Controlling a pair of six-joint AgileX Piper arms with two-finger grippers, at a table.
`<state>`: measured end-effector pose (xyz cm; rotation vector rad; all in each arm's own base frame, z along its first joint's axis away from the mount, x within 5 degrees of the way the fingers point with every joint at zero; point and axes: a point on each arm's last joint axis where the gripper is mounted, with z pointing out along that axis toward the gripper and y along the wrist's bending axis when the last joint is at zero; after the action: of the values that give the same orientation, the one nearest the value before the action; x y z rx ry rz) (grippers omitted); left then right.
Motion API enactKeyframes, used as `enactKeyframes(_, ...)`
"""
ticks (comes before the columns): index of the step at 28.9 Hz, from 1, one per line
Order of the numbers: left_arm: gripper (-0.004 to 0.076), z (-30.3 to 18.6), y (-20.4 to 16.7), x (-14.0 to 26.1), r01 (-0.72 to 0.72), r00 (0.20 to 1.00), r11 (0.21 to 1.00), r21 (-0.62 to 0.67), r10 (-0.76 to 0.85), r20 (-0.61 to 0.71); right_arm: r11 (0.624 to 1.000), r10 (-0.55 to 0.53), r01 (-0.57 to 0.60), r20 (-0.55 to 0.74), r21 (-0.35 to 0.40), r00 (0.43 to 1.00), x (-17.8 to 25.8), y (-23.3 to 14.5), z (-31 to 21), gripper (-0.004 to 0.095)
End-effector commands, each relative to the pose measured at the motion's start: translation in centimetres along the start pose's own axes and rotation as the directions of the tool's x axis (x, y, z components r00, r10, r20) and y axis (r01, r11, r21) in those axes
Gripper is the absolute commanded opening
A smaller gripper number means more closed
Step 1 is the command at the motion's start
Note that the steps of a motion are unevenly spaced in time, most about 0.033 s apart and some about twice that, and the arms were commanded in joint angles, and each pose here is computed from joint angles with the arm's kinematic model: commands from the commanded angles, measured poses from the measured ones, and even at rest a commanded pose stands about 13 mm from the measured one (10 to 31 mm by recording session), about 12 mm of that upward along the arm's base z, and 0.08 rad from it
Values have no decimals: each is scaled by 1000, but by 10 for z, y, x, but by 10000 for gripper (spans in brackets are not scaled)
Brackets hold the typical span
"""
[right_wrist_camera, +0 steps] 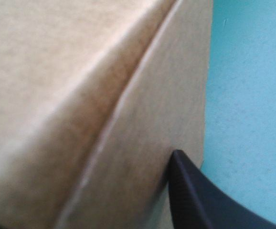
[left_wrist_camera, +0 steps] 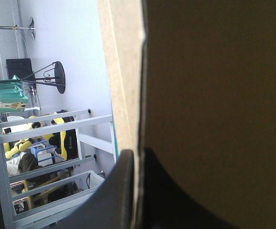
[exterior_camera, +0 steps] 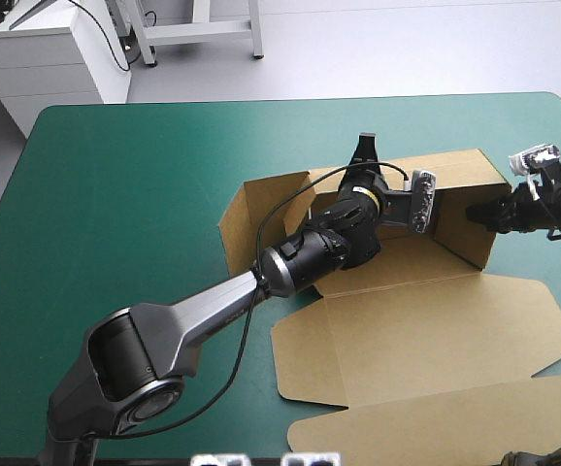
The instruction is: Fold the box
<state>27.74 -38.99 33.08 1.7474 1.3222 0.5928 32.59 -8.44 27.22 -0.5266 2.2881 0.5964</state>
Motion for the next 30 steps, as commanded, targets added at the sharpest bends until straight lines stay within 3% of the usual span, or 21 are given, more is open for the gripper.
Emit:
enactKeyframes(1, -8, -26, 18, -5, 30, 997, 998, -49, -26, 75, 999, -13, 17, 83, -47, 996, -17, 15, -8, 5)
enactKeyframes(8, -8, -26, 18, -5, 37, 997, 998, -49, -33, 75, 998, -13, 15, 32, -67, 999, -22, 28, 7, 4)
enactKeyframes(11, 8, -26, 21, -5, 135, 988, 989, -66, -128, 91, 999, 6, -7, -36, -37, 999, -22, 35, 19, 4)
enactKeyframes(14, 118, -26, 21, -6, 149, 985, 986, -72, -141, 102, 1000, 21, -22, -62, -7, 998, -25, 41, 28, 4)
enactKeyframes(18, 376, -26, 22, -8, 210, 971, 976, -66, -200, 130, 998, 58, -56, -67, 18, 996, -29, 46, 35, 4)
enactKeyframes(21, 513, -26, 22, -9, 270, 955, 961, -59, -260, 140, 997, 73, -71, -73, 33, 995, -29, 48, 38, 4)
enactKeyframes(30, 529, -51, 19, -28, 345, 921, 938, -35, -331, 204, 993, 98, -90, -108, 77, 989, -27, 46, 39, 4)
